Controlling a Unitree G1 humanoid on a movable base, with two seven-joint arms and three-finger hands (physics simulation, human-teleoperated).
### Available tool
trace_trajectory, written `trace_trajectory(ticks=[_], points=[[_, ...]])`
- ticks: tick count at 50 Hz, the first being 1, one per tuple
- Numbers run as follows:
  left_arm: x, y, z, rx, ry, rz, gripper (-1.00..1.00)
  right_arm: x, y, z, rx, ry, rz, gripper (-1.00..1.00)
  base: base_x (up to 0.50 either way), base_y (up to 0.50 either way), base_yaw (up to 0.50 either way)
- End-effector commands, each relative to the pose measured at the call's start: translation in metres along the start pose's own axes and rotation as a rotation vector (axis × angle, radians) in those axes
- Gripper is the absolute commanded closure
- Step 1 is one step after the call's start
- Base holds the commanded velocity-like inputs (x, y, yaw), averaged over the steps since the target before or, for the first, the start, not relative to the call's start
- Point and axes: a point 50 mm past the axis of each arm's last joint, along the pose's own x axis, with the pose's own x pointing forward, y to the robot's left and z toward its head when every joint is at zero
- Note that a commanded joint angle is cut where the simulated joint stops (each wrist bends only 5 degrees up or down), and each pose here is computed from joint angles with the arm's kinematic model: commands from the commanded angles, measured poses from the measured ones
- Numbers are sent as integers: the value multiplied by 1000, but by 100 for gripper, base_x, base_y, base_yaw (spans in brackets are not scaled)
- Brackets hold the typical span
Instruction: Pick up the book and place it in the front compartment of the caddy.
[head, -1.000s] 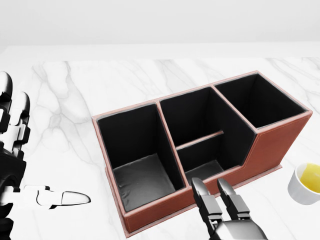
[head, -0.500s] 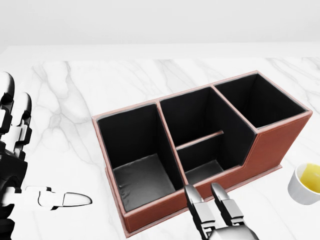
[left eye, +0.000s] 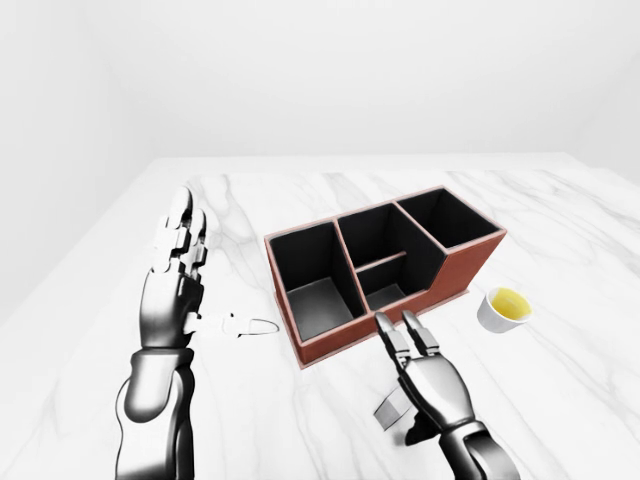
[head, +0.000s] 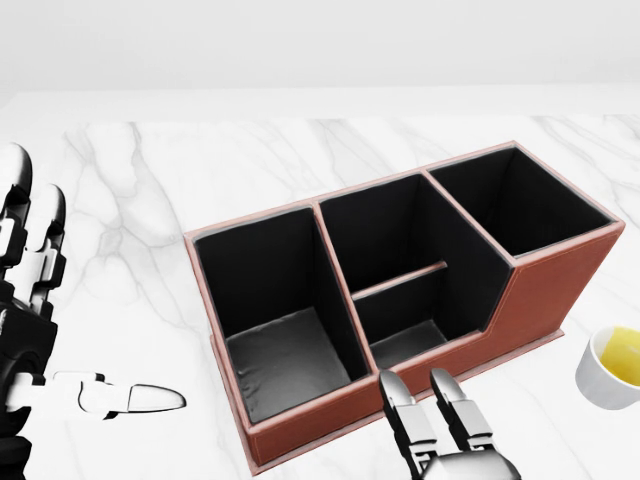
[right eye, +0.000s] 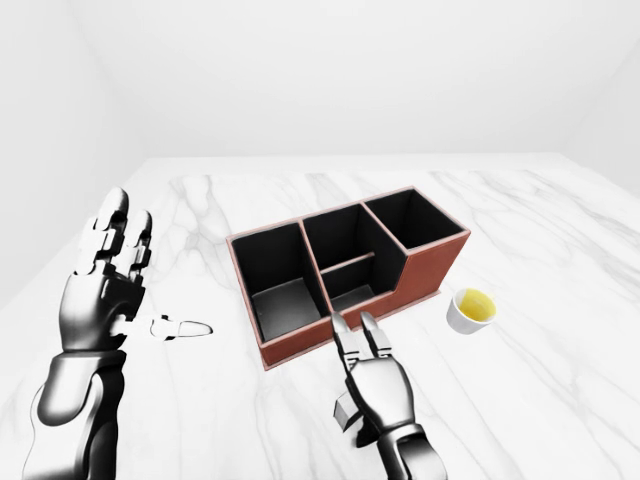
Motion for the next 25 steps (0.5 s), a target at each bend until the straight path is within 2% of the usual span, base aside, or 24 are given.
trace_trajectory(ticks=[1, 23, 24, 25], points=[[1, 0, 0, -1, 1, -1, -100, 2, 4, -10, 1, 41, 8, -100, 0, 0, 0], [-1, 0, 0, -1, 0, 0, -100, 3, 12, -16, -12, 70, 18, -100, 0, 0, 0], [-1, 0, 0, -1, 0, -1, -100, 3, 13, -16, -17, 71, 19, -50, 0, 0, 0], [-1, -1, 0, -1, 1, -1, -100, 3, 13, -16, -19, 71, 18, -21, 0, 0, 0]])
